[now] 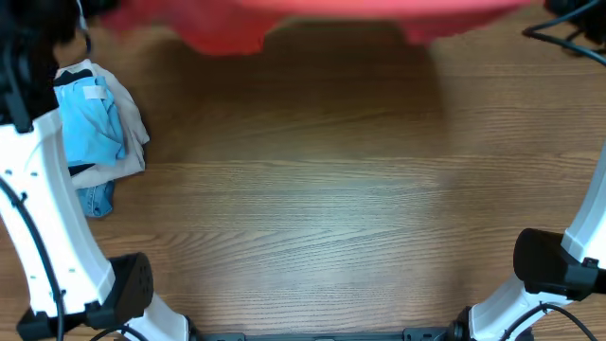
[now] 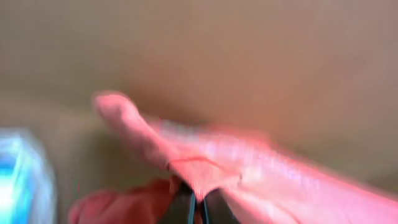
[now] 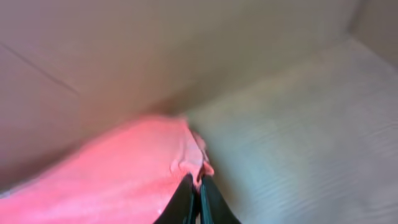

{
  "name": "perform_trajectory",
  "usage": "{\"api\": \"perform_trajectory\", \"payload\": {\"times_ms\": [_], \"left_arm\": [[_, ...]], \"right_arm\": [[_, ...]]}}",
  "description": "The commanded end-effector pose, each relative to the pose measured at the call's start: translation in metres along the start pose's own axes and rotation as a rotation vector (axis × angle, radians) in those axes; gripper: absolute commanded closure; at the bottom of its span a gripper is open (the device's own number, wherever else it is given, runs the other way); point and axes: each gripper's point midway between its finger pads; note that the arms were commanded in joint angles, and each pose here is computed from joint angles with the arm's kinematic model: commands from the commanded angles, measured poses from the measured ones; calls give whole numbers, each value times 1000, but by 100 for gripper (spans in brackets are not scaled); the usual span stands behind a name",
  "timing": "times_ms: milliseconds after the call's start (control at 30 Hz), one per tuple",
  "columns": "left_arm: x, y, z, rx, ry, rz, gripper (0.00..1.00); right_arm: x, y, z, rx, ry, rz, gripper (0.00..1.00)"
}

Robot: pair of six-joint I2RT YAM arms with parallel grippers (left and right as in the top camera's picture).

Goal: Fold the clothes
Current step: 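Lift the shirt with both grippers and shake it out in the air, then lay the shirt flat with both grippers, pulling toward the robot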

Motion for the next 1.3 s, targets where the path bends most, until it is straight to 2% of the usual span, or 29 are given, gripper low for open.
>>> {"api": "perform_trajectory", "payload": {"times_ms": [0,200,333,567,700,900,1267], "left_arm": [[26,-47,32,216,63,40,96],[67,-135,68,593,162,7,96],[89,-185,86,791,198,-42,96],[100,-255,88,1050,190,-33,96],[103,-290,78,1180,233,-3,96],[114,-332,64,1306,303,36,96],[149,-374,31,1257,434,16,96]], "right_arm": [[-29,-25,29,114,-150,-12,96],[-53,-94,66,405,-252,-29,96],[-64,-131,75,547,-289,-36,96],[-80,-188,80,760,-346,-47,96],[-88,-216,82,859,-368,-50,96],[-108,-252,81,981,-414,-21,96],[-133,-281,64,1040,-408,82,96]]}}
Point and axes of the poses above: each gripper's point midway between its finger pads, its own z axis out along the fingers, its own x axis along the line the jaws close on, y = z × x, and after that the axes turned 3 degrees about -z, right-handed
